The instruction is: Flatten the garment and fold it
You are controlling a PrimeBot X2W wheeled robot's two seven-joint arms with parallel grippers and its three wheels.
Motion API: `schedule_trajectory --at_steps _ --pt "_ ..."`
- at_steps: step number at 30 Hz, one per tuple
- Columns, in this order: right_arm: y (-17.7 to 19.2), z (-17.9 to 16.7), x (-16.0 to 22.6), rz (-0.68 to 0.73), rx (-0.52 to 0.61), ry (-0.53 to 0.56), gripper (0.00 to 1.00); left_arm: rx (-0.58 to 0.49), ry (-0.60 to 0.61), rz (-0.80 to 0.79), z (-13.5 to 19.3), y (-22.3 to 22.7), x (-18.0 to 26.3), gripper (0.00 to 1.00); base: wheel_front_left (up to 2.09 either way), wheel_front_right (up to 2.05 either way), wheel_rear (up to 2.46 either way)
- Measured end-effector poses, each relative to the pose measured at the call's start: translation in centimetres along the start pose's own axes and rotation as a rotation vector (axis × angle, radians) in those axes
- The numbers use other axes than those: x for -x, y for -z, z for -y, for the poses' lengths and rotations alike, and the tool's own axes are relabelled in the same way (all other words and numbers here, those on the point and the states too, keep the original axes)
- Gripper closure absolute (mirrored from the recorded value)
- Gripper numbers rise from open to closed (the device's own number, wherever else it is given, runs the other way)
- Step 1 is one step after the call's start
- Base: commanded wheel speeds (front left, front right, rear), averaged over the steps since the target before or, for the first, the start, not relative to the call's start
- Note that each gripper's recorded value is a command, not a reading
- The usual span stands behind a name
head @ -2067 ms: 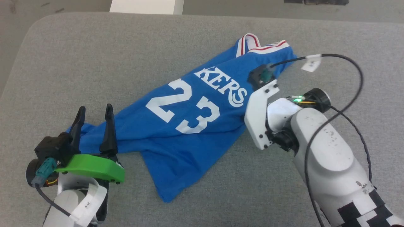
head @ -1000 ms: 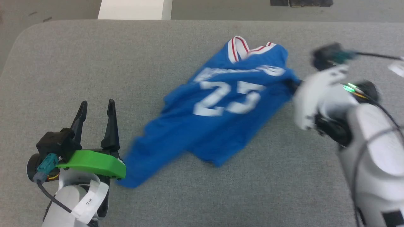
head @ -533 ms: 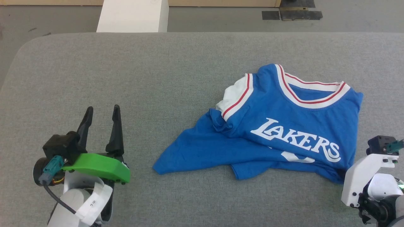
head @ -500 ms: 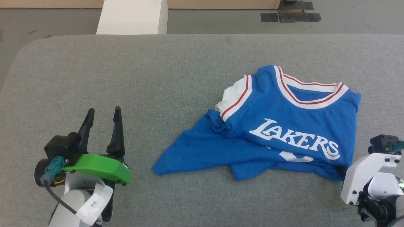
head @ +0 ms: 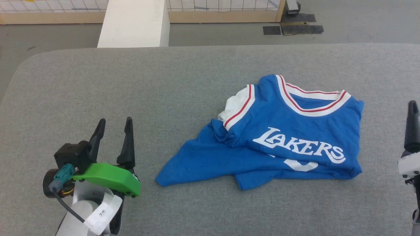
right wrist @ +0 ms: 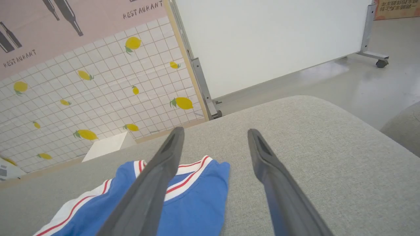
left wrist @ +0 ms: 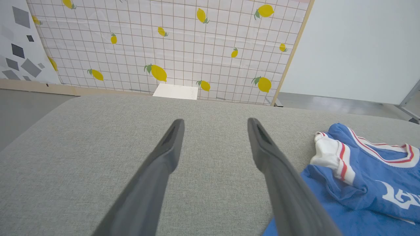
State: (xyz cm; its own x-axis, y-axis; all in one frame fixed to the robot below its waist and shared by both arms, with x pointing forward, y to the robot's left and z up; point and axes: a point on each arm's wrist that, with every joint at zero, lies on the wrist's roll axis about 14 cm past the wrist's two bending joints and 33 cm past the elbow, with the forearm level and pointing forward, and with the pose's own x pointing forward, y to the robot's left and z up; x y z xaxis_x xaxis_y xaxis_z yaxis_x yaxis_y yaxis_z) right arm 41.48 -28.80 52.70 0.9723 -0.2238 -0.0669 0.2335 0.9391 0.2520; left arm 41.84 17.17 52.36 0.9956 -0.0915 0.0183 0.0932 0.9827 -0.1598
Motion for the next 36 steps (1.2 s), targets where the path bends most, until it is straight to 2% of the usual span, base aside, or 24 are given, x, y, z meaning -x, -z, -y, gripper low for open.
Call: schedule_trajectory --at_steps 7,12,18,25,31,36 --pt "1.4 1.9 0.5 0.017 -0.02 0.054 0.0 0.049 0.061 -0.07 2.5 1.6 -1.1 0.0 0.0 0.0 0.0" --pt "2.8 1.4 0.1 -0.013 -0.019 0.041 0.0 0.082 0.159 -0.176 6.1 2.7 -4.5 0.0 0.0 0.0 0.0" --pt "4.0 0.5 -1.1 -0.041 -0.011 0.019 0.0 0.059 0.305 -0.349 11.2 3.7 -9.7 0.0 0.0 0.0 0.0" --pt "6.5 1.3 -1.6 -0.096 0.002 0.041 0.0 -0.04 0.419 -0.736 15.7 7.8 -12.5 0.0 0.0 0.0 0.0" --pt "8.1 2.7 -1.3 -0.125 0.007 0.081 0.0 -0.188 0.444 -1.047 16.6 12.5 -11.7 0.0 0.0 0.0 0.0" --pt "9.1 3.9 -1.0 -0.142 0.013 0.115 0.0 -0.321 0.459 -1.186 16.5 15.6 -10.6 0.0 0.0 0.0 0.0"
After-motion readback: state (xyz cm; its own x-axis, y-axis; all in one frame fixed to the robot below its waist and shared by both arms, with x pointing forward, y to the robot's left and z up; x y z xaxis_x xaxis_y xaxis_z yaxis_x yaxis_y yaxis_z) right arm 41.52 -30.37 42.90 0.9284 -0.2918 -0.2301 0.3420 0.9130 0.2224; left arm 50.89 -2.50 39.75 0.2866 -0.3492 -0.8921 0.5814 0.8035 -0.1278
